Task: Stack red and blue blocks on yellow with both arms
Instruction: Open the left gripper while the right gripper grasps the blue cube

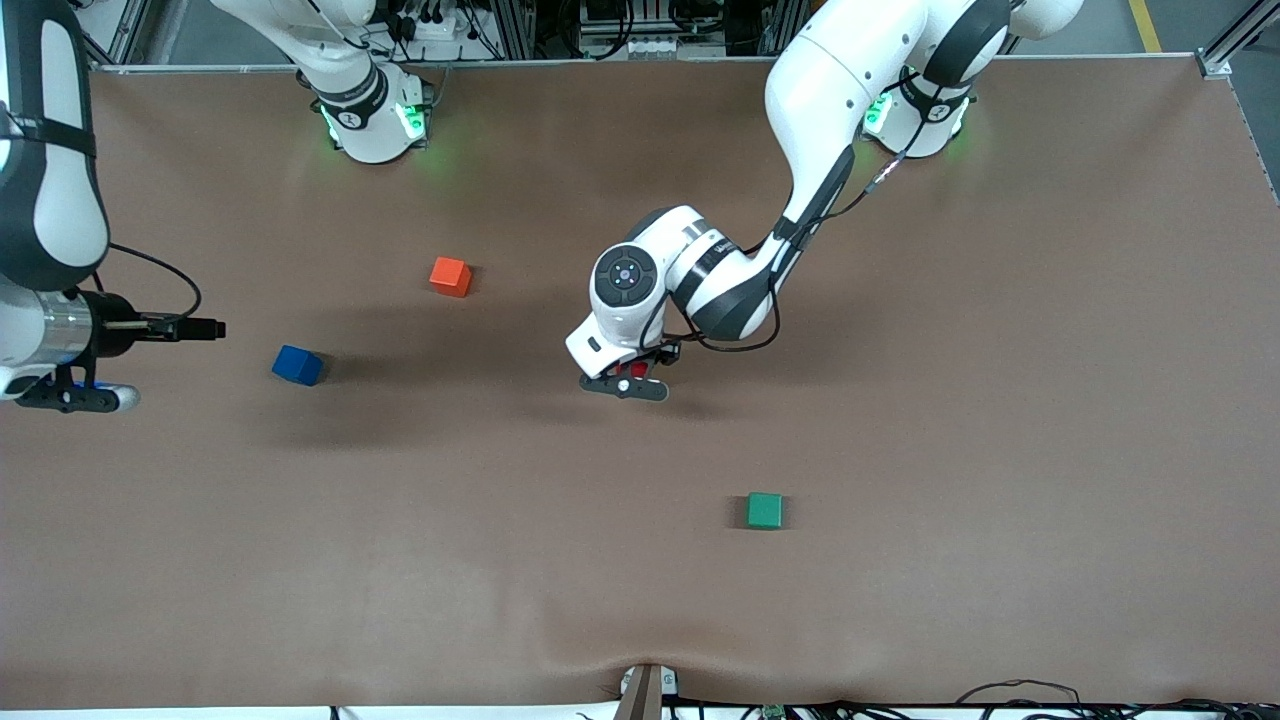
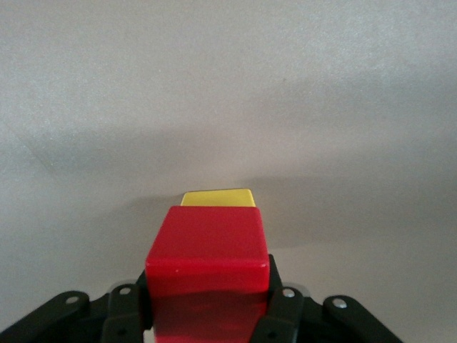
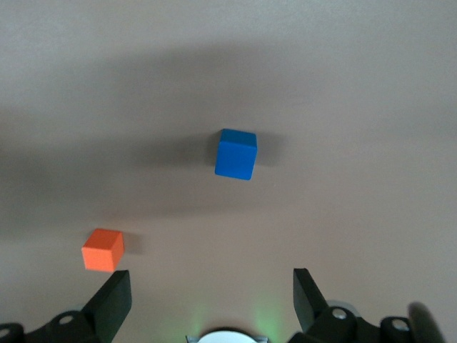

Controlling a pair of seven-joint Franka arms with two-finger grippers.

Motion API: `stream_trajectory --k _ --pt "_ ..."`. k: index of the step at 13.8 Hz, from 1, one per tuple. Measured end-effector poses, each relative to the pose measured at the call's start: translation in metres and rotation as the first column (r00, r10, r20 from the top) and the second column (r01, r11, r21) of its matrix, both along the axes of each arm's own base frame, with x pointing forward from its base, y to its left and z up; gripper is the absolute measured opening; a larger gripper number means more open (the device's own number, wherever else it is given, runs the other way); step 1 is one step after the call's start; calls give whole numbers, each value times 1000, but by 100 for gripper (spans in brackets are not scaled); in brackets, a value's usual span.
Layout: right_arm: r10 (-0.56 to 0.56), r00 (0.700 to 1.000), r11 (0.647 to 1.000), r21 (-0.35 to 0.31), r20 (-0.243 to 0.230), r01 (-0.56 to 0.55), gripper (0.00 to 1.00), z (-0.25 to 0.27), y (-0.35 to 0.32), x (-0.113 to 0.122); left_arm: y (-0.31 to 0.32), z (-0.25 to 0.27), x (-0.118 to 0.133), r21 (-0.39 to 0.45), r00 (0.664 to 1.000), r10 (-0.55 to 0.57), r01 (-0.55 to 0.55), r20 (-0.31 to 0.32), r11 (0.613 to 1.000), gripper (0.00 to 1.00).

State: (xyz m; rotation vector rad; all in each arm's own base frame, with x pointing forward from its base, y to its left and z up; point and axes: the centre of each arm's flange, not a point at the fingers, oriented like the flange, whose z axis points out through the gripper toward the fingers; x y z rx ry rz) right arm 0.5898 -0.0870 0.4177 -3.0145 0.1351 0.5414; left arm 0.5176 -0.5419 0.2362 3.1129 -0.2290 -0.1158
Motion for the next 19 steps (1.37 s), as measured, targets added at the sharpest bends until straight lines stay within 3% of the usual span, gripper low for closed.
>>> stream_trajectory --k 3,13,14,18,19 --pt "-11 998 1000 -11 55 11 100 -33 -4 -1 -1 1 1 -9 1000 7 -6 9 1000 56" --pt "-90 989 995 -43 117 95 100 -137 -4 -32 -1 -2 1 -5 999 39 -39 7 999 56" --pt "-102 988 993 -49 118 108 100 -145 5 -34 -1 -4 0 -2 999 41 -41 4 999 60" --pt "-91 986 993 -66 142 101 100 -159 29 -39 -6 -13 -6 5 998 56 -56 -2 998 99" --pt "-84 986 993 -74 142 96 100 -161 27 -40 -7 -11 -5 2 998 70 -70 1 998 100"
